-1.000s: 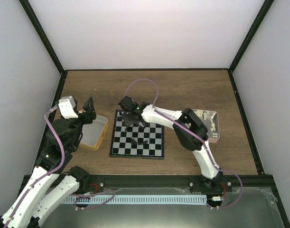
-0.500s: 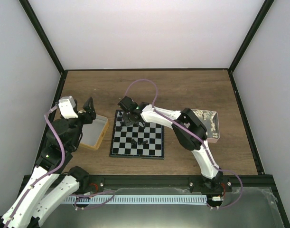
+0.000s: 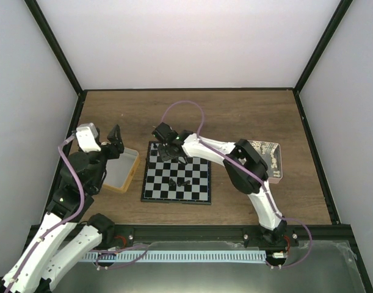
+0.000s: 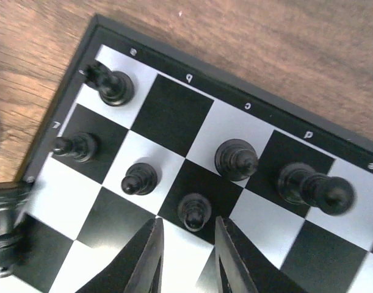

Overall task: Set up the chess pieces on the board
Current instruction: Place the chess piece on the chessboard, then pick up the chess piece from the chessboard.

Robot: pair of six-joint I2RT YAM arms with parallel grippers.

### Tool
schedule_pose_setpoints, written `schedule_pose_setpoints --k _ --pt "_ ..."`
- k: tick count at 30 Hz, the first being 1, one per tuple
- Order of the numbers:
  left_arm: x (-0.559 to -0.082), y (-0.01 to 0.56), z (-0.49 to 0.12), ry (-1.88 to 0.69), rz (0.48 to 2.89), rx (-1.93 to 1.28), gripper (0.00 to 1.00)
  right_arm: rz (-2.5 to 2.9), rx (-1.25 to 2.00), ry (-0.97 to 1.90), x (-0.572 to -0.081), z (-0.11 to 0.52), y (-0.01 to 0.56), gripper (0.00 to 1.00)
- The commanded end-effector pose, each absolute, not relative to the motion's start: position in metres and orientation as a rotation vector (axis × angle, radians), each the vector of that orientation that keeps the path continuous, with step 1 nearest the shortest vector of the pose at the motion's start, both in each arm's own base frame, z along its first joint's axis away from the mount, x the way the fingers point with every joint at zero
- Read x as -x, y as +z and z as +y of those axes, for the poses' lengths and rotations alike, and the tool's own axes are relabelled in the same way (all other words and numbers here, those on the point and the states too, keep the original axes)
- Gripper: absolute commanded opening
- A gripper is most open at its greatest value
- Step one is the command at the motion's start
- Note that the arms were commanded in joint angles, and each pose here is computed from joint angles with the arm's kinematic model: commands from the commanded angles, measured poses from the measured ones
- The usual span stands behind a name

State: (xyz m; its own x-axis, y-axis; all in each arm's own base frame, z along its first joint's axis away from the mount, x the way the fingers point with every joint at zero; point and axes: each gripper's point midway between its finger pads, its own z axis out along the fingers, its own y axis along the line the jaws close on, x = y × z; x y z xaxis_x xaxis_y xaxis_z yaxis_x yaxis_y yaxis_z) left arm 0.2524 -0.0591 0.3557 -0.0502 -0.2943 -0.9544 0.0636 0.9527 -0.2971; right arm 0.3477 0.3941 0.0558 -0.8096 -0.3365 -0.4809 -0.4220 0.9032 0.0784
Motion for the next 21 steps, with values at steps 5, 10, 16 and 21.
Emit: schedule_pose_setpoints --k 5,10,16,21 --pt "-0.266 0.334 -0.069 -0.313 1.675 0.198 0.76 2.43 0.394 0.431 -0.345 0.38 0.149 0.31" --pt "-0.284 0.288 -0.084 -0.352 1.849 0.282 0.76 2.396 0.321 0.484 -0.326 0.353 0.156 0.32" --pt "-0.298 0.218 -0.12 -0.415 2.113 0.244 0.72 2.369 0.273 0.528 -0.304 0.324 0.152 0.32" --pt "-0.303 0.173 -0.147 -0.451 2.288 0.171 0.71 2.38 0.272 0.554 -0.292 0.312 0.142 0.32"
